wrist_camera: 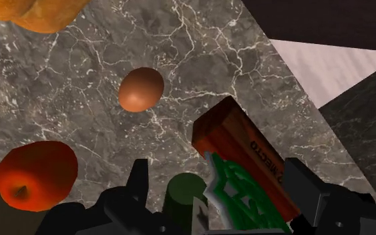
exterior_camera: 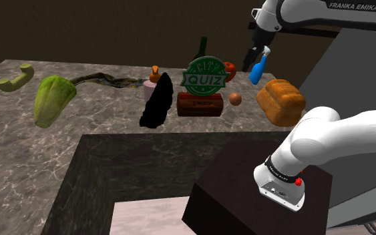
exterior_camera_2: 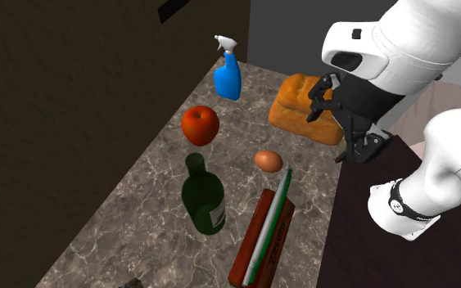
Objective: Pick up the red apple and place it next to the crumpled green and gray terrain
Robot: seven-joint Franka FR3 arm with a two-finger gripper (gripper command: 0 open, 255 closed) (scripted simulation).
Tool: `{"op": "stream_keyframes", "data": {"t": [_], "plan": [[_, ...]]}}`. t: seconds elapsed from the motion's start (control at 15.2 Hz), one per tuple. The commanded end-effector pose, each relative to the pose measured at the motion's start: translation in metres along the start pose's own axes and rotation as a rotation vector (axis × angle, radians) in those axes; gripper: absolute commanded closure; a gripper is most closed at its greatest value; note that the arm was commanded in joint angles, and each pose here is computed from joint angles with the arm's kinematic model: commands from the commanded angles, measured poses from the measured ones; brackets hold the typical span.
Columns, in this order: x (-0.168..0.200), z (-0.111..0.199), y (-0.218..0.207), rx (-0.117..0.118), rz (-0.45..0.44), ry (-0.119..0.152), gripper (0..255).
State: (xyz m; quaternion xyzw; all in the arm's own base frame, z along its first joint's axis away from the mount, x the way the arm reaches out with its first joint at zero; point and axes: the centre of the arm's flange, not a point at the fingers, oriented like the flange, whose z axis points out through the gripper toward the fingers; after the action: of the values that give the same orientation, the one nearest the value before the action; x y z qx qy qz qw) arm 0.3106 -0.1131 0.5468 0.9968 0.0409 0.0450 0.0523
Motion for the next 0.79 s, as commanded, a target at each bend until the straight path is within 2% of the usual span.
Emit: {"op": "stream_keyframes", "data": {"t": [0.0,0.73], "plan": [[0.002,0.01,0.025,0.009,-0.015,0.029,0],[0.027,0.074,0.156,0.063,-0.083,0.176,0]]}}
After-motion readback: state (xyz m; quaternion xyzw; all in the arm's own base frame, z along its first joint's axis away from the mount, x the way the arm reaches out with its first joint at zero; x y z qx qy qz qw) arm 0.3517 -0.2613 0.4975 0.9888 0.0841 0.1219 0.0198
